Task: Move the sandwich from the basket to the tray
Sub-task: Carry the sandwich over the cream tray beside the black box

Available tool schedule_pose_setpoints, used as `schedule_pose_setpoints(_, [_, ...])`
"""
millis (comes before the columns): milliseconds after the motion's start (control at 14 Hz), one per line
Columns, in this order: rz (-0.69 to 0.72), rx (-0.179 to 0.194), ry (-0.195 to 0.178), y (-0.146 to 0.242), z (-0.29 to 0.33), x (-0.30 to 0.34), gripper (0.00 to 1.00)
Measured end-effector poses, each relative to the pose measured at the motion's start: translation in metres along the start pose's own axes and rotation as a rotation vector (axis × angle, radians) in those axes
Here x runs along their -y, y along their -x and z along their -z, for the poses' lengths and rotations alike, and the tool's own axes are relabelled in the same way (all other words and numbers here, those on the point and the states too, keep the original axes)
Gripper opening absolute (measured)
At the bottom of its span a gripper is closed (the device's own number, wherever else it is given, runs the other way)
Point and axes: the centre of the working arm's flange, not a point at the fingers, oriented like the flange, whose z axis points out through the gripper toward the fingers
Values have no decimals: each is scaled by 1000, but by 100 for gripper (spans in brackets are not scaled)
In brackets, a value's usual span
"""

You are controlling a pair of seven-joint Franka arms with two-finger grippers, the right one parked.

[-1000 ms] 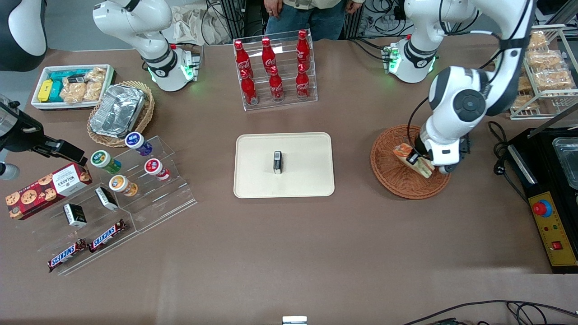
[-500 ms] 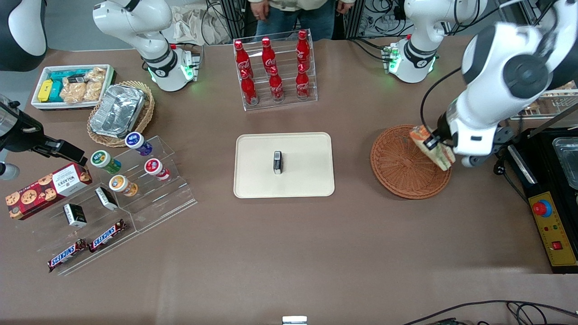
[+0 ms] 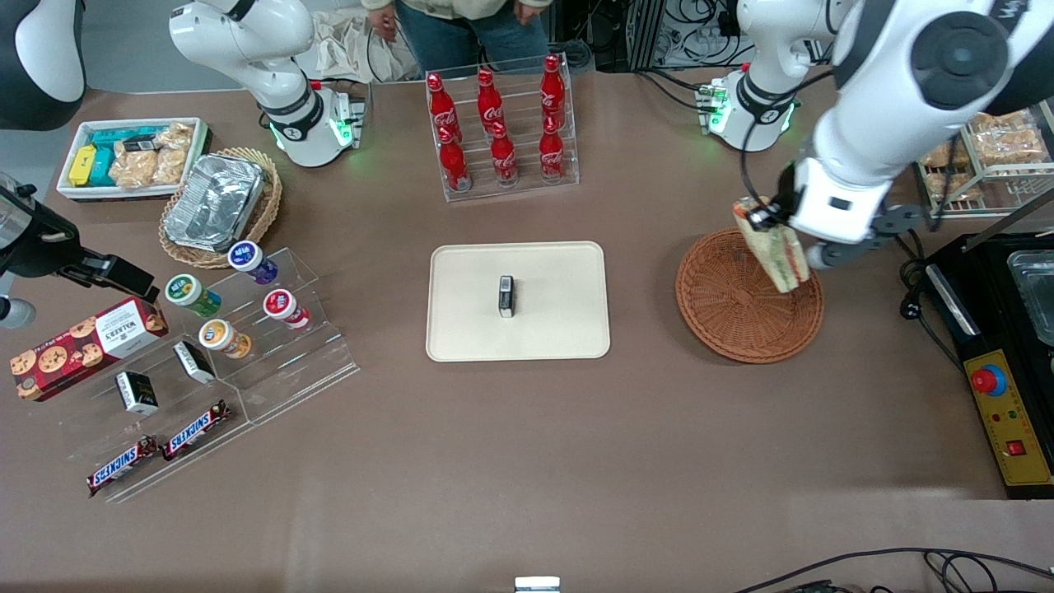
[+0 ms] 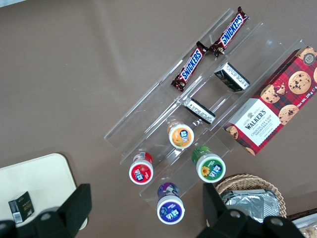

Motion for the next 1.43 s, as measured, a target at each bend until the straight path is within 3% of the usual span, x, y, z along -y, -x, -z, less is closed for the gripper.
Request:
schedule_pose_setpoints(143, [-61,-4,6,12,-3,-18,15])
schedule_pose_setpoints(429, [-184,-64,62,45,-13,-76,15])
schedule_pose_setpoints(571, [-211,-75,92,61,-35,-105,15])
schedule_pose_setpoints(714, [-241,-64,107,73,-70,-134,15])
schedule_pose_setpoints(1000, [-291,-3,103,84,-151,-178,15])
schedule_pose_setpoints(1429, [-296,-30,165,84,-245,-192,15])
